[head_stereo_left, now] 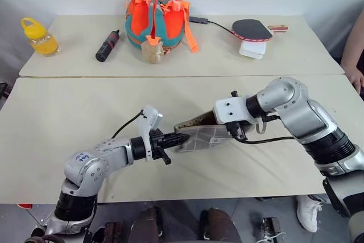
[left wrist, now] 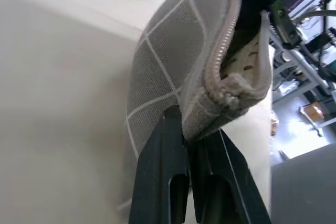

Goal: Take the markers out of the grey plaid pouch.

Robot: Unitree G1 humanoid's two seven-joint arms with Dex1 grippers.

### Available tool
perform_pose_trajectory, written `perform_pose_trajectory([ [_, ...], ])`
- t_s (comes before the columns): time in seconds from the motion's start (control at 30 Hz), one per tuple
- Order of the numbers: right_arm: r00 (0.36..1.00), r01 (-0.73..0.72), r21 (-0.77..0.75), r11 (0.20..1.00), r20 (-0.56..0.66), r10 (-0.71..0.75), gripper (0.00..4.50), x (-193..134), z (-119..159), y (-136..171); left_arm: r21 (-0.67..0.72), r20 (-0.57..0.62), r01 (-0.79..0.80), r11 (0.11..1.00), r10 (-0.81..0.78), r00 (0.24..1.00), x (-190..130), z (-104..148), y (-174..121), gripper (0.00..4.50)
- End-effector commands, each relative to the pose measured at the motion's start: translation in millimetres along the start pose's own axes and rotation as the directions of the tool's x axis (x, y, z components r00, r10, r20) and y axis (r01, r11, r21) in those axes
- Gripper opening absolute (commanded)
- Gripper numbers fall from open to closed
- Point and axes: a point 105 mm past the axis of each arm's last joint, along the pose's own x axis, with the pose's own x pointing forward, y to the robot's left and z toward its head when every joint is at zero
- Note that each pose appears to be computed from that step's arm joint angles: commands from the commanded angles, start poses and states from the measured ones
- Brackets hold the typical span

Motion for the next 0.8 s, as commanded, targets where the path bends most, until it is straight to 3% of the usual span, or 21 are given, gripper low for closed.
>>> perform_pose_trajectory([
  [0.03, 1.0, 0.014, 0.001, 1.0, 0.015, -0.014, 0.19, -2, 1, -2, 0.008, 0.025, -0.041, 0.999, 0.041, 0.999, -2, 4, 8, 0.0],
  [0.17, 0.998, 0.003, 0.026, 1.0, 0.065, -0.004, 1.26, -4, 8, -1, 0.014, 0.028, -0.029, 0.999, 0.028, 0.999, -2, 6, 5, 0.0],
  [0.57, 0.996, -0.074, 0.029, 0.997, 0.046, 0.073, 1.26, 8, 3, 21, 0.019, -0.019, 0.053, 0.998, -0.052, 0.998, -2, -8, -15, 0.0],
  [0.8, 1.0, 0.02, -0.041, 0.999, 0.009, -0.02, 1.26, 25, -4, 12, 0.02, -0.011, 0.031, 0.999, -0.03, 0.999, 0, -9, -13, 0.0],
])
